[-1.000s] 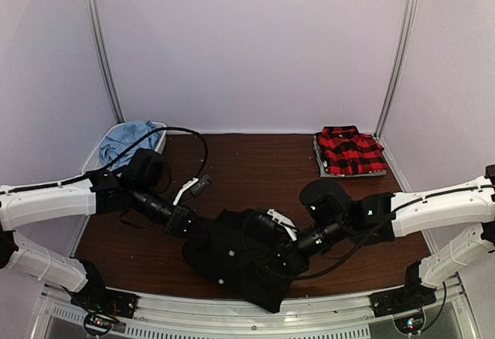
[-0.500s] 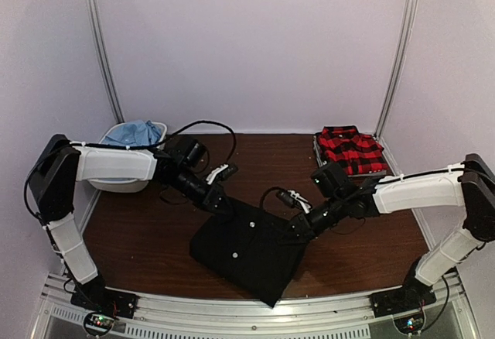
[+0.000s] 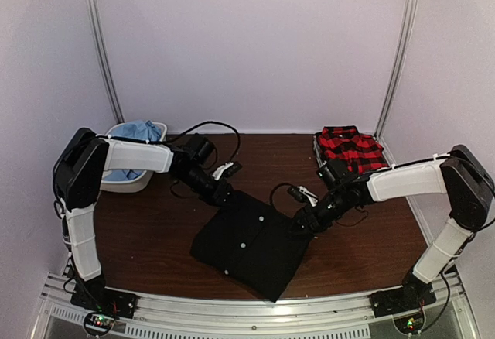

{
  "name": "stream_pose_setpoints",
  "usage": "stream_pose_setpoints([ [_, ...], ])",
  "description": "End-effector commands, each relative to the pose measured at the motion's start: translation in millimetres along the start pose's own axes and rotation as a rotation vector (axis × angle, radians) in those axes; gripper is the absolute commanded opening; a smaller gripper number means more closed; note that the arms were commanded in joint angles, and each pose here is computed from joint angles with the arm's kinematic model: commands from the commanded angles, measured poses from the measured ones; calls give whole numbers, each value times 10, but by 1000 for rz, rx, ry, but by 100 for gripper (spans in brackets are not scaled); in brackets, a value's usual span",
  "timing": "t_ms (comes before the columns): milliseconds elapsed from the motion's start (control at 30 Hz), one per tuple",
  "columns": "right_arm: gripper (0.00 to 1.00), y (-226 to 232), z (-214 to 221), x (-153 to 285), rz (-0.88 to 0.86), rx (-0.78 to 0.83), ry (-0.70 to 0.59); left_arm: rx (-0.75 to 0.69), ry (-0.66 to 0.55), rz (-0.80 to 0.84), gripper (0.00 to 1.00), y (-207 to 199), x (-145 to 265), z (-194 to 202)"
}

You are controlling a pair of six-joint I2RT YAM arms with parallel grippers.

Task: Fold and stack the long sleeve shirts
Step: Fold the 2/3-rectangle-folded shirt at the center of the board.

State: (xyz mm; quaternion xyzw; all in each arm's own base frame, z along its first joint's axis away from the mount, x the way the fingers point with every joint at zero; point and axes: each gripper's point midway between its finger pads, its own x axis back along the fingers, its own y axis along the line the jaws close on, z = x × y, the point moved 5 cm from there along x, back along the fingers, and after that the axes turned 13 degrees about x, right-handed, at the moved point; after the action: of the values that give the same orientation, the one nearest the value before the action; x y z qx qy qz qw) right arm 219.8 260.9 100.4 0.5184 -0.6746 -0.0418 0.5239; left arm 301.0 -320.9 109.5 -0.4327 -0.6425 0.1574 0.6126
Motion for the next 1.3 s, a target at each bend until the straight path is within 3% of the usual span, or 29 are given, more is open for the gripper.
stream_pose_setpoints([
  [0,54,-138,-102,106,108,16,0,6,-35,-100,35,141,2,-137],
  [67,54,-199,-117,140,165,21,10,15,-30,-139,32,208,-14,-124],
  [167,54,-272,-169,189,245,37,13,22,-18,-156,16,271,-38,-70],
  [300,54,-354,-210,166,290,54,23,45,-10,-186,6,367,-51,45],
  [467,54,-525,-176,115,373,38,56,69,-36,-260,3,453,16,130],
  [533,54,-585,-157,117,415,31,68,73,-40,-281,7,488,18,139],
  [667,53,-553,-168,180,438,34,53,49,-75,-301,27,458,65,51],
  [733,53,-468,-195,248,438,46,24,31,-104,-304,31,394,116,-31],
  [1033,53,199,-348,508,402,141,-173,-46,-329,-330,41,82,523,-272],
  [1267,55,727,-507,248,248,225,-281,-111,-437,-106,42,-275,595,-83],
])
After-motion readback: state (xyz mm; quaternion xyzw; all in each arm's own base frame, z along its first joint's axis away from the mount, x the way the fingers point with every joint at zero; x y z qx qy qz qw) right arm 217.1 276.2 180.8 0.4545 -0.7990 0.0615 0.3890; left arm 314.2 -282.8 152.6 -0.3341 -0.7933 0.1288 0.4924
